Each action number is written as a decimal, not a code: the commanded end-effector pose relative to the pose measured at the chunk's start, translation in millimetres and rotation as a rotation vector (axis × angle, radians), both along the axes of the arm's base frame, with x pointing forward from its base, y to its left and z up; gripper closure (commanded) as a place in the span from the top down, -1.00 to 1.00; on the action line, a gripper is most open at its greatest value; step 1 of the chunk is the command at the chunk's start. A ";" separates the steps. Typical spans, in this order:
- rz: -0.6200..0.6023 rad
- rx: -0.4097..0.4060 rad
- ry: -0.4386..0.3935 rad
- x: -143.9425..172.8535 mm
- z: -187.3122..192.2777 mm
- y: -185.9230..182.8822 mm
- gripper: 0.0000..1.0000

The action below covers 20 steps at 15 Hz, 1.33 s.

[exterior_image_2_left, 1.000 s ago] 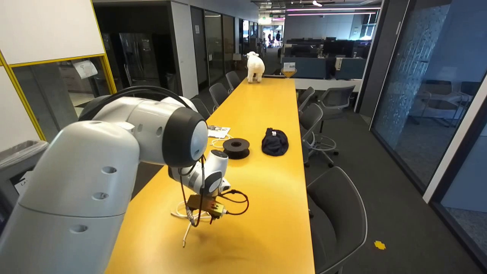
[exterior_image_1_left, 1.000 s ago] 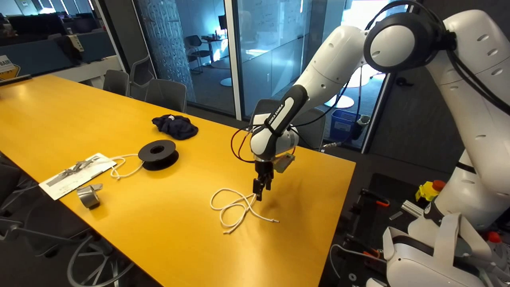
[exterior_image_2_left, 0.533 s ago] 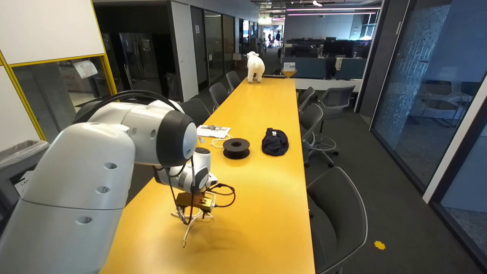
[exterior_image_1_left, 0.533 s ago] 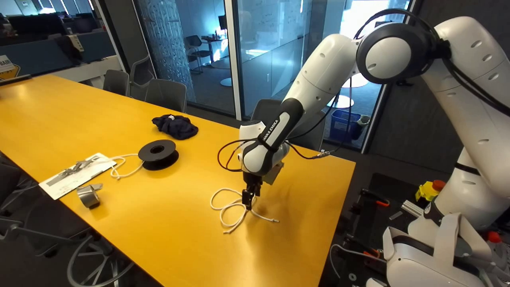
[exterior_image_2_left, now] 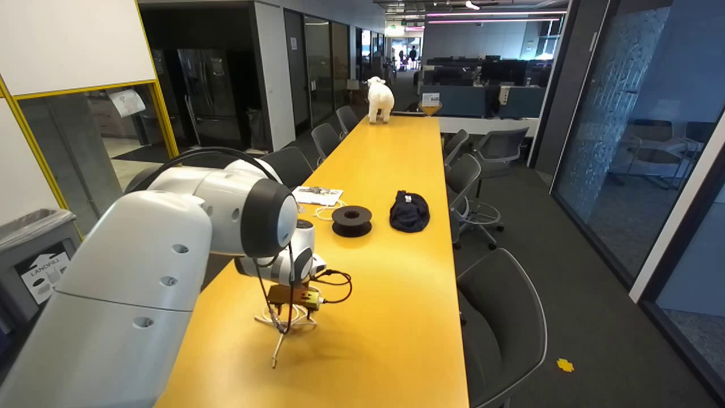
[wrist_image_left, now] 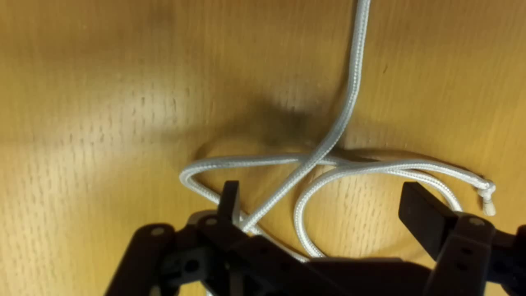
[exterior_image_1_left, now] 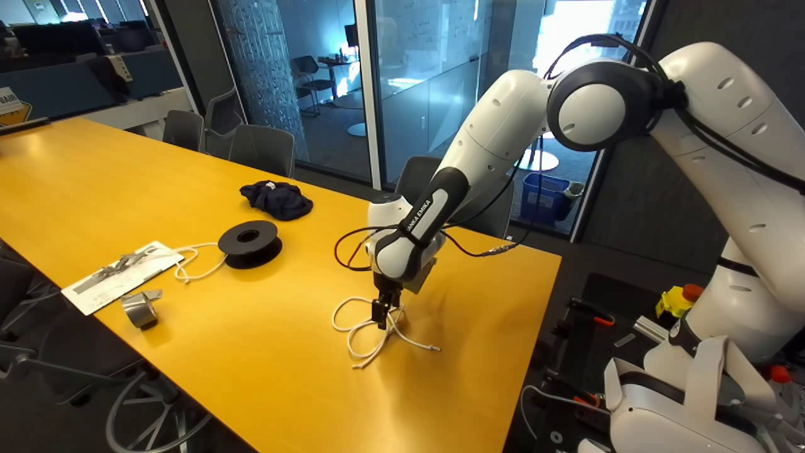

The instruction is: Unwind the white rope

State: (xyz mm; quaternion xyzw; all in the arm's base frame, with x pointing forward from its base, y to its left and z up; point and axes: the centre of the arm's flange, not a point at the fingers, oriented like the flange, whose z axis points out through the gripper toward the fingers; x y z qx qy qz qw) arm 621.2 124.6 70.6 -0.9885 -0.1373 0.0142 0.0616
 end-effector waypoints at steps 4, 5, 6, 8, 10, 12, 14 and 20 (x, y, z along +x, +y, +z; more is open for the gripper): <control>-0.023 -0.003 -0.010 30.3 -25.9 2.5 1.00; -0.021 -0.006 -0.011 31.6 -26.8 2.6 1.00; -0.021 -0.007 -0.011 32.1 -26.5 2.8 1.00; -0.024 -0.012 -0.009 34.0 -25.2 3.0 1.00; -0.023 -0.024 -0.007 35.2 -23.2 1.8 1.00; -0.023 -0.033 -0.001 35.9 -21.7 0.7 1.00; -0.023 -0.042 0.006 36.4 -21.1 0.0 1.00; -0.007 -0.060 0.017 37.0 -21.5 -3.0 0.31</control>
